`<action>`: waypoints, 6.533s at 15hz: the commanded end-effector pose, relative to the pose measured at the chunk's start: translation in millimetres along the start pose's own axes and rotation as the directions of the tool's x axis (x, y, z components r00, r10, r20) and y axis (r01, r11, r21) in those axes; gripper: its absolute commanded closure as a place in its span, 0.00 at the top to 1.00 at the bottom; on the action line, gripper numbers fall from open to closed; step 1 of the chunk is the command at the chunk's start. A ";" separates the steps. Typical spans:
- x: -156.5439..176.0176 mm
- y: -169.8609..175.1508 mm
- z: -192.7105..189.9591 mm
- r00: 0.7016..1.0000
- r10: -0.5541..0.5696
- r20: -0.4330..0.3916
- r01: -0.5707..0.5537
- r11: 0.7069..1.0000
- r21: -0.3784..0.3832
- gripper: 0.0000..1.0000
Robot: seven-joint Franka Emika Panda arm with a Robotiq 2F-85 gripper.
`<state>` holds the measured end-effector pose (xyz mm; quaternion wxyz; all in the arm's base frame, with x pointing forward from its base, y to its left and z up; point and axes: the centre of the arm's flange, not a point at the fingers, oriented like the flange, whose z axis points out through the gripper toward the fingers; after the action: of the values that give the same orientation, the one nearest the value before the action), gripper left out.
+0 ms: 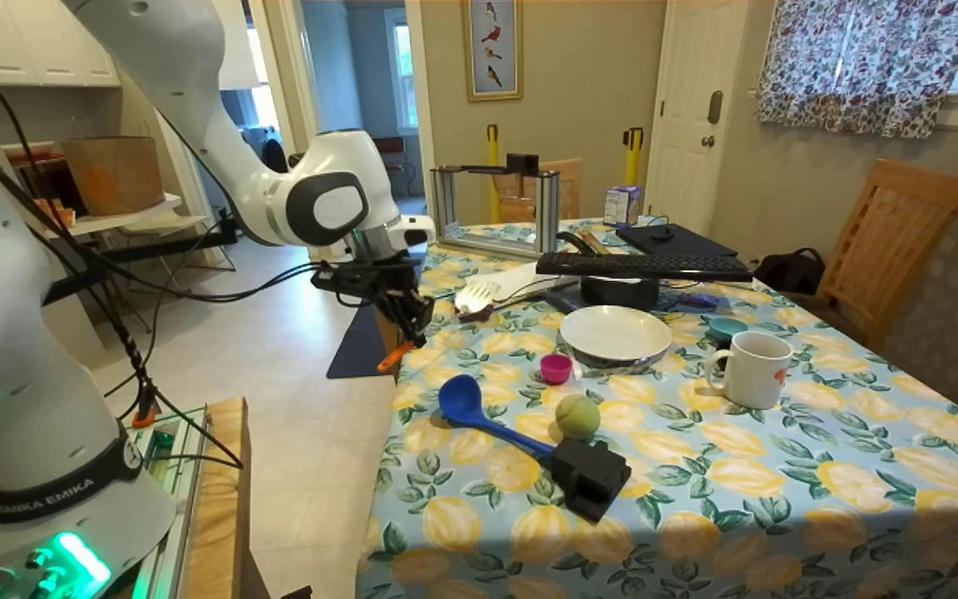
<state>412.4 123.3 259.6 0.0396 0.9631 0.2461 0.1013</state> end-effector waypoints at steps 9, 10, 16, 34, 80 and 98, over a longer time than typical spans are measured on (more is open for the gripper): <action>-5.2 -20.3 -12.5 0.930 -0.028 0.366 -0.031 0.987 0.155 0.05; -2.8 -17.0 -12.5 0.916 -0.007 0.401 -0.057 0.988 0.146 0.05; -7.6 -13.1 2.9 0.918 0.006 0.396 -0.036 0.997 0.068 0.05; 50.7 -52.4 35.6 0.906 -0.094 0.413 0.092 0.995 0.025 0.05; 238.8 -92.8 102.3 0.641 -0.414 0.646 0.430 0.891 0.145 0.05; 259.2 -124.6 84.4 0.532 -0.336 0.777 0.422 0.901 0.101 0.05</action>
<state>578.2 343.8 213.1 0.1950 0.8286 0.4083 -0.3296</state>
